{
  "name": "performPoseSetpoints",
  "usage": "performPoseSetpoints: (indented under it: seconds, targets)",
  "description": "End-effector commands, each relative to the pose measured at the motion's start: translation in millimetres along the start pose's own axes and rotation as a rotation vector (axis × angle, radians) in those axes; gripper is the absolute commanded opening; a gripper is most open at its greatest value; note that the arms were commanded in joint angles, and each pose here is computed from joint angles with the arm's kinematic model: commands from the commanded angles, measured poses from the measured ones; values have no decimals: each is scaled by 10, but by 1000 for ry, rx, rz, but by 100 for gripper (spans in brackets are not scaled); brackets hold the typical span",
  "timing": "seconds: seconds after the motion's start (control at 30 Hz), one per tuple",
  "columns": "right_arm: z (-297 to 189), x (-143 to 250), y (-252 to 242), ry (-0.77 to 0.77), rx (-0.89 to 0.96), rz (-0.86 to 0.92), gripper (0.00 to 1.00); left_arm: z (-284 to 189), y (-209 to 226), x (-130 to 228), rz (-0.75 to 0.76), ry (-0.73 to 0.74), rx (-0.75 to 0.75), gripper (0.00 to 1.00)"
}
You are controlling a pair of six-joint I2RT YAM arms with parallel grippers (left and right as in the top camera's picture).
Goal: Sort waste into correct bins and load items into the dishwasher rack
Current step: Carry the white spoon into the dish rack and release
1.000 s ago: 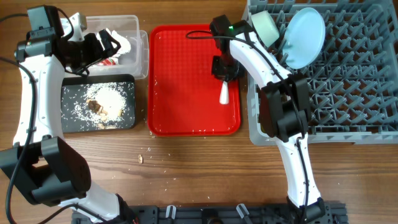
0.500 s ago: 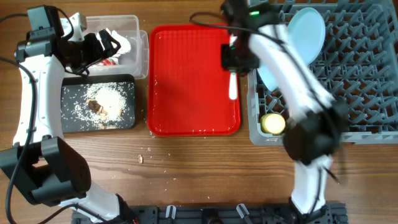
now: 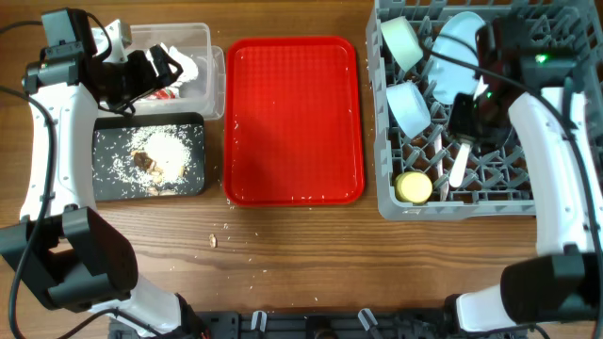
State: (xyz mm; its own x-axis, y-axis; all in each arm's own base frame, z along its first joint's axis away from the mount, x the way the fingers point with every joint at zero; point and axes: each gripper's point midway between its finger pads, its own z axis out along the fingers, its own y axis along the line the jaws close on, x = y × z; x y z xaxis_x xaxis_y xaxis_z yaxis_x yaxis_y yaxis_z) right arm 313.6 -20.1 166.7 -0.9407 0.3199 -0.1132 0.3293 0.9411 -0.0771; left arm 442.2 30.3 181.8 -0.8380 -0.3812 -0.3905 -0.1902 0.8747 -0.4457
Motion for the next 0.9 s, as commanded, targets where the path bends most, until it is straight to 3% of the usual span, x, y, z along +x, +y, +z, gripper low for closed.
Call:
performPoseSetpoints:
  seconds: [0.0,0.17,0.23,0.33,0.6,0.77,0.8,0.83,0.87]
  targets:
    - [380,47,-177,35,40,-49,4,-77,-25,-63,1,-25,4,100]
    - [668,-25,-271,44,6,-36,5,-77,-25,-63,1,-25,4,100]
    - [666,-44,-265,36,4,-39,22,-77,-25,-63,1,-25,4,100]
    - [589,-50,-203,40,-35,-40,25,-77,-25,-63,1,-25,4,100]
    - [-383,-290,16,-143,-211,-101,26,-77,-25,-63,1,-25,4,100]
    - [-1066,-12,425,-269,-414,-256,31,-77,-25,-63,1,-25,4,100]
    - [-1204,108,501,-289,-450,-278,41,-77,-25,-63,1,-25,4,100]
    - [-1364,237,606,-301,-518,-265,100,-77,-25,-63,1,-25,4,100]
    - [-1461,314,669,-296,-567,-225,100,-77,-25,-63,1,-25,4,100]
